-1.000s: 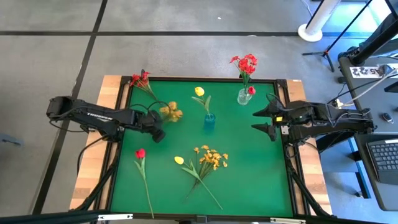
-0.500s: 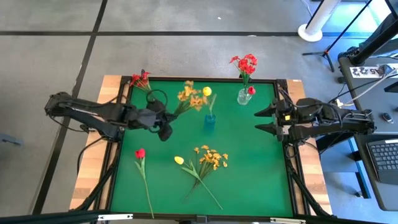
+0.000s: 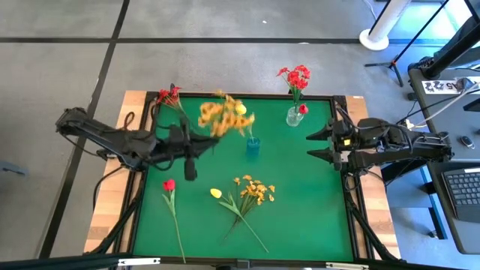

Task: Sort flowers into vase by color
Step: Put the top yellow flowers into the blue crystal vase

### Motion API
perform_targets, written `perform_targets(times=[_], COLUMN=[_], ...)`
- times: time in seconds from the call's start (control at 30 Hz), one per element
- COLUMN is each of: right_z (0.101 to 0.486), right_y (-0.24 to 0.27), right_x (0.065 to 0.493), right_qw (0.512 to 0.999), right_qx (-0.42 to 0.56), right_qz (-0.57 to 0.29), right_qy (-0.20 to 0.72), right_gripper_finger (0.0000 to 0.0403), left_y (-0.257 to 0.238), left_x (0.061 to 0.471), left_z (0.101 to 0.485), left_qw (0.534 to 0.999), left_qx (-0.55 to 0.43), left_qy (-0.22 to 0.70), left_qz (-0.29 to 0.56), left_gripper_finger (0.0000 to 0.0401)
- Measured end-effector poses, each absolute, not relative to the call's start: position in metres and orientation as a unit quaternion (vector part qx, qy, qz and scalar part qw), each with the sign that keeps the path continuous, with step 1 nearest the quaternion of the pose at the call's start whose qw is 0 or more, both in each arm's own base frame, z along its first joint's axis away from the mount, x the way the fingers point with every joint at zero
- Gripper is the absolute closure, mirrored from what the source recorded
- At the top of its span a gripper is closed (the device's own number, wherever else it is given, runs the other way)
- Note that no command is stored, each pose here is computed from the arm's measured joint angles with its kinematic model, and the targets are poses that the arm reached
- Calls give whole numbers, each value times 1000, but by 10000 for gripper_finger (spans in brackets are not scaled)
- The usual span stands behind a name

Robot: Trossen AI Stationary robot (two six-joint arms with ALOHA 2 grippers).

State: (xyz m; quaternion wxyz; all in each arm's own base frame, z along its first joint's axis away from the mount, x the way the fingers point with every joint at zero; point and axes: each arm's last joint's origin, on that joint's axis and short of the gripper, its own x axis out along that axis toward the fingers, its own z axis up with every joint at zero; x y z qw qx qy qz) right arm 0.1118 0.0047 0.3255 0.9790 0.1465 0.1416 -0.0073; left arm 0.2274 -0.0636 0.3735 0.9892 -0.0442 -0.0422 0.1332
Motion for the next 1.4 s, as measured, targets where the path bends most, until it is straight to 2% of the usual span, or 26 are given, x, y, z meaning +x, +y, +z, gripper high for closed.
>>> perform_targets(times=[0.1,0.23,0.43,0.83,1.07,1.4], right_z=[326,318,299,279,279,276], right_y=[5,7,8,7,6,5], right_x=[115,122,133,138,138,142], right_qw=[982,987,994,996,998,997], right_qx=[148,124,86,75,61,60], right_qz=[2,39,50,33,6,4], right_qy=[121,90,45,28,27,38], right_gripper_finger=[111,111,111,111,111,111], left_y=[-66,-57,-34,17,39,47], left_x=[236,255,289,333,340,341], left_z=[365,340,308,251,236,236], left_qw=[991,991,987,980,977,975], left_qx=[-15,-20,-38,-67,-72,-68], left_qy=[-78,-94,-143,-140,-128,-131], left_qz=[106,93,61,123,155,165], left_gripper_finger=[394,393,392,391,391,391])
